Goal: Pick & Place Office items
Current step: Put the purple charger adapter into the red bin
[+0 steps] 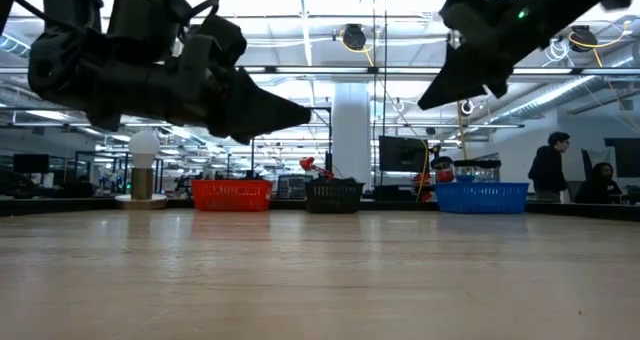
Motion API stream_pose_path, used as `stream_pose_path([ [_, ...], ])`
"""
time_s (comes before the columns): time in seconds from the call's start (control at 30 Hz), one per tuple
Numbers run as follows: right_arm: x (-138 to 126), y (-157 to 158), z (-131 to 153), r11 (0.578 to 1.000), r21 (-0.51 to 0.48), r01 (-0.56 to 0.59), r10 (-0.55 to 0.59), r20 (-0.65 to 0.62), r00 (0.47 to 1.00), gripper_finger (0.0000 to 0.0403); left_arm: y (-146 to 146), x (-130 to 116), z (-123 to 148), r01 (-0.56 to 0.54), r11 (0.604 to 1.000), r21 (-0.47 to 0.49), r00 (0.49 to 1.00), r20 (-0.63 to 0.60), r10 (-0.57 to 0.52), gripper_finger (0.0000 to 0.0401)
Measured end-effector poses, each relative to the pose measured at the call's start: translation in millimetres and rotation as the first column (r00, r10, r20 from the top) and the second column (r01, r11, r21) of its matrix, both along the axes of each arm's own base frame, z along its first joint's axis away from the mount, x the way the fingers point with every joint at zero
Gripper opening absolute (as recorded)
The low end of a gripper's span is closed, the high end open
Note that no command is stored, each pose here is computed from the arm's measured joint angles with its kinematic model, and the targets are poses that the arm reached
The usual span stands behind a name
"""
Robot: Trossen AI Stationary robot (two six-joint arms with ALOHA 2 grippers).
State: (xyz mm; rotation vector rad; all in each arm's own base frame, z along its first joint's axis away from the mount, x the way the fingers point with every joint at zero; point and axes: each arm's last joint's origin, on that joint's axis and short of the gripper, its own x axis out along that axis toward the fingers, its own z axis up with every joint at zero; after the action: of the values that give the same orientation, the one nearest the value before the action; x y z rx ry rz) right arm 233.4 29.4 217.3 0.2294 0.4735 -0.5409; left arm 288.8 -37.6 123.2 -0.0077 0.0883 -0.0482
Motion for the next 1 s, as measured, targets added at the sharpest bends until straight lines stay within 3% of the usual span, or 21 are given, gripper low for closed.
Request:
stream_pose_path([
  [0.2,9.5,40.6,10.5,0.999,0.042,0.034,-0.026,-0.172,0.985,0.0001,-5.3,5.6,1.6,0.004,0.999,0.036,1.0,0.015,-0.004,0.0024],
  [0.33,12.5,69.4,10.5,0.991,0.105,0.087,-0.049,-0.317,0.947,0.0,-8.1,5.0,0.3,0.014,0.999,0.037,1.0,0.0,-0.014,0.0024],
  [0.43,12.4,94.0,8.0,0.971,0.183,0.156,-0.062,-0.438,0.897,0.0001,-11.4,4.0,-2.9,0.026,0.999,0.037,0.999,-0.031,-0.025,0.0024],
  [0.57,6.6,131.1,-1.0,0.934,0.244,0.262,-0.059,-0.616,0.786,0.0016,-16.7,3.1,-3.1,0.044,0.998,0.035,0.999,-0.033,-0.043,0.0024],
  [0.67,-0.5,154.7,-4.3,0.889,0.287,0.357,-0.057,-0.704,0.708,0.0049,-18.8,2.7,-3.1,0.052,0.998,0.045,0.998,-0.033,-0.051,0.0024],
  [0.77,-10.2,175.7,-7.1,0.831,0.34,0.44,-0.047,-0.746,0.665,0.0099,-19.9,2.5,-3.2,0.055,0.997,0.046,0.998,-0.033,-0.054,0.0024],
  [0.87,-22.8,195.5,-8.1,0.765,0.403,0.502,-0.034,-0.754,0.656,0.0158,-19.9,2.4,-3.6,0.056,0.997,0.047,0.998,-0.038,-0.054,0.0024],
  [1.0,-38.9,219.5,-8.0,0.688,0.479,0.545,-0.038,-0.726,0.687,0.0231,-19.9,2.4,-3.5,0.057,0.997,0.055,0.998,-0.038,-0.055,0.0024],
])
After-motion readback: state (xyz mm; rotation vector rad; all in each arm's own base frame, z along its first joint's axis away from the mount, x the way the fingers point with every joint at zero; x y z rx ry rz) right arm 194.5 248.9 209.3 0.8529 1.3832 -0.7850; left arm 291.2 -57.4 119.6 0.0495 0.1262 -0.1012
